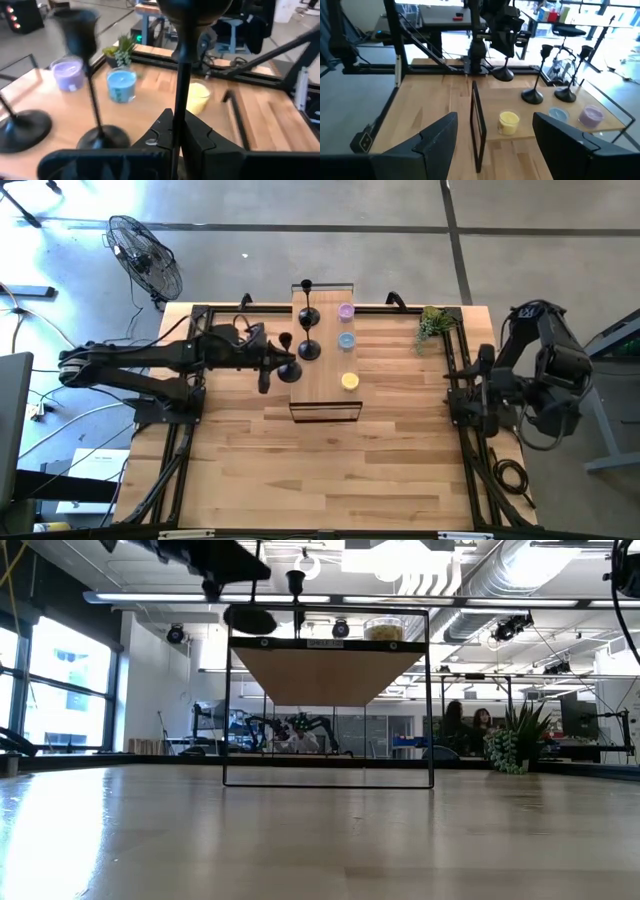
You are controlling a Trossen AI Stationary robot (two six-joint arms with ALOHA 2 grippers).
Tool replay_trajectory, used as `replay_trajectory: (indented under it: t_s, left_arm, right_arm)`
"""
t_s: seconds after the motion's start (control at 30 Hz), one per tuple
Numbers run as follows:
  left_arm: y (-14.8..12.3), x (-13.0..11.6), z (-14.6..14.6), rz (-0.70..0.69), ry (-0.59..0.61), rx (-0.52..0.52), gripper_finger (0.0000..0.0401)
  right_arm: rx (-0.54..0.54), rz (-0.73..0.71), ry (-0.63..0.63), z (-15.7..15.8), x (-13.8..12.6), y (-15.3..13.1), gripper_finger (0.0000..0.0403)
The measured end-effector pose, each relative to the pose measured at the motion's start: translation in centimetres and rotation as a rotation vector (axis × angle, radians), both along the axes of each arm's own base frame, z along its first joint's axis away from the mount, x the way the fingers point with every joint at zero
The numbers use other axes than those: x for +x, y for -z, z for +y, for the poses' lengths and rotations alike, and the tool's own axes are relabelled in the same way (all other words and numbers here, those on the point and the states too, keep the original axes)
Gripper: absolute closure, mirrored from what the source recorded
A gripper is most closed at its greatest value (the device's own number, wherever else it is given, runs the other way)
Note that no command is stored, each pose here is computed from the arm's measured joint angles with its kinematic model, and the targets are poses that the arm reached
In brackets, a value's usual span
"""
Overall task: Pick & Place candle stick holders
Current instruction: Put the black candle holder on the shelf
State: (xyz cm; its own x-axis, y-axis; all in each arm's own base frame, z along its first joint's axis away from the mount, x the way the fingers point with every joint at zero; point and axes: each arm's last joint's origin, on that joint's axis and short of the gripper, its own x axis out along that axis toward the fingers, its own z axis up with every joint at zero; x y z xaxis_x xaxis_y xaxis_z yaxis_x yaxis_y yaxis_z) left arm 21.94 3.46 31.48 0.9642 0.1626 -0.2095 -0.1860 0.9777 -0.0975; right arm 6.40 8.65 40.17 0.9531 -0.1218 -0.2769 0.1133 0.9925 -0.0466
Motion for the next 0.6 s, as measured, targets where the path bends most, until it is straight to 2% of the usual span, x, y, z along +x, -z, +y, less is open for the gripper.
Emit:
replay_trajectory:
  t_s: [0.37, 0.53, 0.6]
  left_arm:
    - [1.9, 0.2, 0.2, -0.137, 0.12, -0.016, 0.0394]
    - [3.3, 1.3, 0.2, -0.13, 0.136, -0.062, 0.0395]
    - [3.3, 2.0, 0.2, -0.168, 0.137, -0.052, 0.0395]
  right_arm:
    - [0.041, 0.081, 0.03, -0.8, 0.8, 0.2, 0.0149]
    - [0.022, 0.094, 0.04, -1.0, 1.0, 0.2, 0.0158]
    - [0.013, 0.102, 0.041, -1.1, 1.1, 0.2, 0.0167]
